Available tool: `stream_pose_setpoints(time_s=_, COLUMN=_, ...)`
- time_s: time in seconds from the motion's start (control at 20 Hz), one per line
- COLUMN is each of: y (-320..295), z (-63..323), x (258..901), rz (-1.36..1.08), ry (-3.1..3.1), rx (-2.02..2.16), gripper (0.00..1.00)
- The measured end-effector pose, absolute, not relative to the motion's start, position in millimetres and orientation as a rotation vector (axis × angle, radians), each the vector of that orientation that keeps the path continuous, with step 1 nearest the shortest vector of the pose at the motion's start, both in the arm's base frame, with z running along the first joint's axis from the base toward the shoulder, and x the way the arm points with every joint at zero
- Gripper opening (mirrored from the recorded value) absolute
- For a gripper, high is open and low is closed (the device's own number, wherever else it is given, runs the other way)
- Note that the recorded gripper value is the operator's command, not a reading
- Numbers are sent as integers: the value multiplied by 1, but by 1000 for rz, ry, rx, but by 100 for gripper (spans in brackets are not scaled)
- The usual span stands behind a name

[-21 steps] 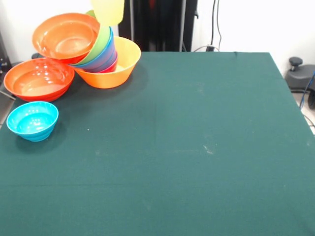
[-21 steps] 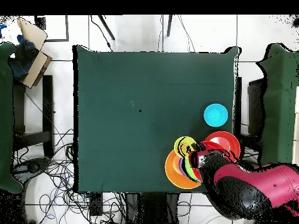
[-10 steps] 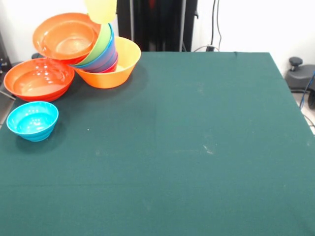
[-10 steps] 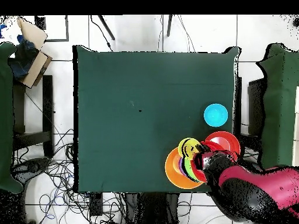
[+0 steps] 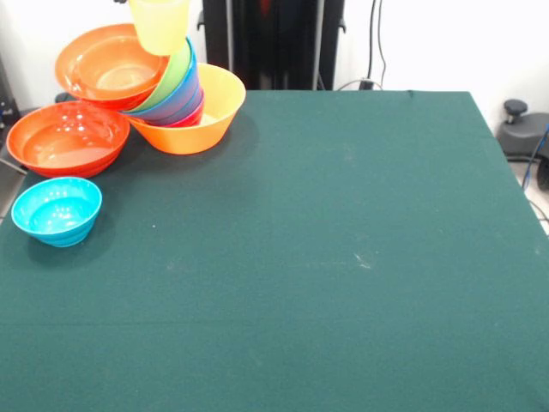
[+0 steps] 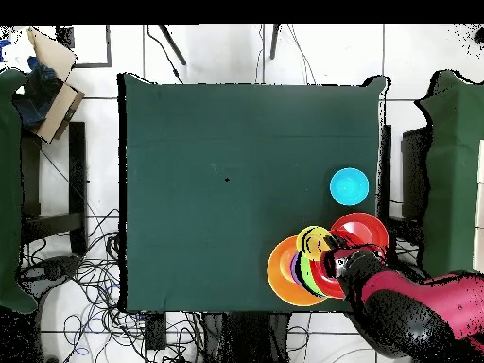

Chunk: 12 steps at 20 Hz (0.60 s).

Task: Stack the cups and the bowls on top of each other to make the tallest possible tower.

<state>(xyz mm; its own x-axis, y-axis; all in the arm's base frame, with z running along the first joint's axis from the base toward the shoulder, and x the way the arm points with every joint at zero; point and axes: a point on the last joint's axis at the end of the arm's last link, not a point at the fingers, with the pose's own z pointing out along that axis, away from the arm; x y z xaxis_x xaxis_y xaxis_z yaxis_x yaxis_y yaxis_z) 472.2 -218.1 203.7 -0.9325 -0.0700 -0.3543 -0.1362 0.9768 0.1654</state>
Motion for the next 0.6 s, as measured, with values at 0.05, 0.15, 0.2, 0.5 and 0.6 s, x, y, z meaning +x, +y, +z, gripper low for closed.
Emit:
stream_pose_setpoints(time_s=0.05, y=-220, z=202, x=471, rz=263, ry=2772, rx=-153, gripper=0)
stream_pose_setpoints(time_s=0.15, y=-226, z=195, x=466, rz=256, ry=2773, rx=-157, gripper=0)
stream_pose_setpoints(time_s=0.2, y=-231, z=189, x=462, rz=252, ry=2774, rx=-153, gripper=0)
stream_pose_setpoints(time_s=0.5, y=-247, z=170, x=447, rz=243, ry=2780, rx=-130, gripper=0)
stream_pose_setpoints(time_s=0.6, y=-250, z=165, x=444, rz=243, ry=2782, rx=-125, gripper=0)
